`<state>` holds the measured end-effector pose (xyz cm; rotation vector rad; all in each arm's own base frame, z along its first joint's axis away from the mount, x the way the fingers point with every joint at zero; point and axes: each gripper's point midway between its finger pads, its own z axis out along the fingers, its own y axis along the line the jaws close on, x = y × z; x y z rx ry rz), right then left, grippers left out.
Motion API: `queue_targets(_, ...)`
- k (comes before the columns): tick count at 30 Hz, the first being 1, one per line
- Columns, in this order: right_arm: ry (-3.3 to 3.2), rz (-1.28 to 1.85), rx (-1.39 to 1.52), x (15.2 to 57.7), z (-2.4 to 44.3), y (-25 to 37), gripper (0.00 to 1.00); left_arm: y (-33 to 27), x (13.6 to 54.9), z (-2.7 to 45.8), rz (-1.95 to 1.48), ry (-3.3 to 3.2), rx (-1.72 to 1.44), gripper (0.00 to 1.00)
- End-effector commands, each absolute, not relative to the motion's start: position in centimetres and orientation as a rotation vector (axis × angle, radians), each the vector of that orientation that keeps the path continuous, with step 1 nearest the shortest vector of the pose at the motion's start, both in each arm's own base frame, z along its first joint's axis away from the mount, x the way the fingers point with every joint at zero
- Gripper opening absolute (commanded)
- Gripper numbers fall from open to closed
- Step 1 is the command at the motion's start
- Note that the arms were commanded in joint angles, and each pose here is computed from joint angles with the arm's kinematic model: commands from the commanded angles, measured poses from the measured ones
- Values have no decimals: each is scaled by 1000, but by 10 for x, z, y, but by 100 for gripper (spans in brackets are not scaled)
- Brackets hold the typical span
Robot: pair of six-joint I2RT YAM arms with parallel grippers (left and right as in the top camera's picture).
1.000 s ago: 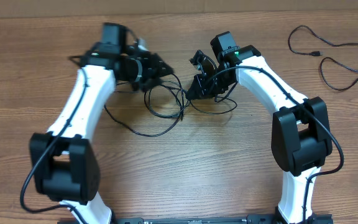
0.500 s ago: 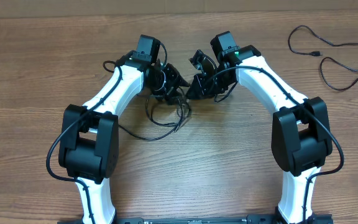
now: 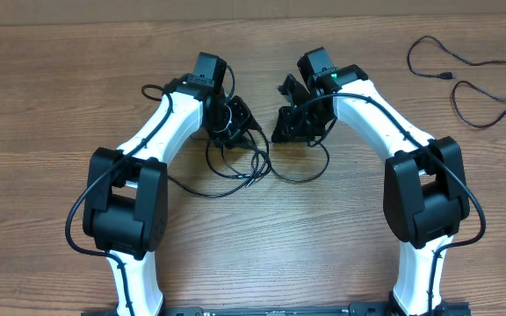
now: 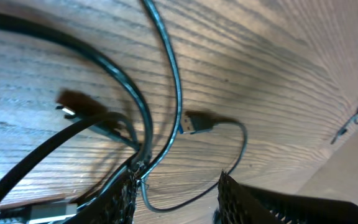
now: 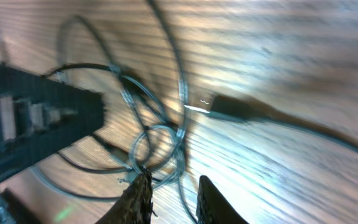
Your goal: Untangle cables
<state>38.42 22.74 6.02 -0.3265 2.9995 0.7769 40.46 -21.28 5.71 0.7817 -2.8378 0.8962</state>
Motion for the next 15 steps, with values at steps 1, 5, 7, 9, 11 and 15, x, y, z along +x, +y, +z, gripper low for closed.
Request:
queue_targets(1,3061,658,-192,375,64,210,24,-206,394,40,704,-2918,771,45)
queue_targets(5,3104,702,-200,360,59,216,23,-194,387,31,592,-2960,728,43)
queue_targets(7,3106,754,-186,356,56,225,25,-192,382,25,565,-2976,679,42)
queue_targets(9,3143,751,-76,349,49,228,25,-185,379,20,512,-2992,670,41)
queue_targets(11,3158,749,-16,346,45,230,25,-176,376,13,449,-3013,661,38)
queue_targets(15,3158,754,71,341,30,237,25,-170,374,10,446,-3050,506,17)
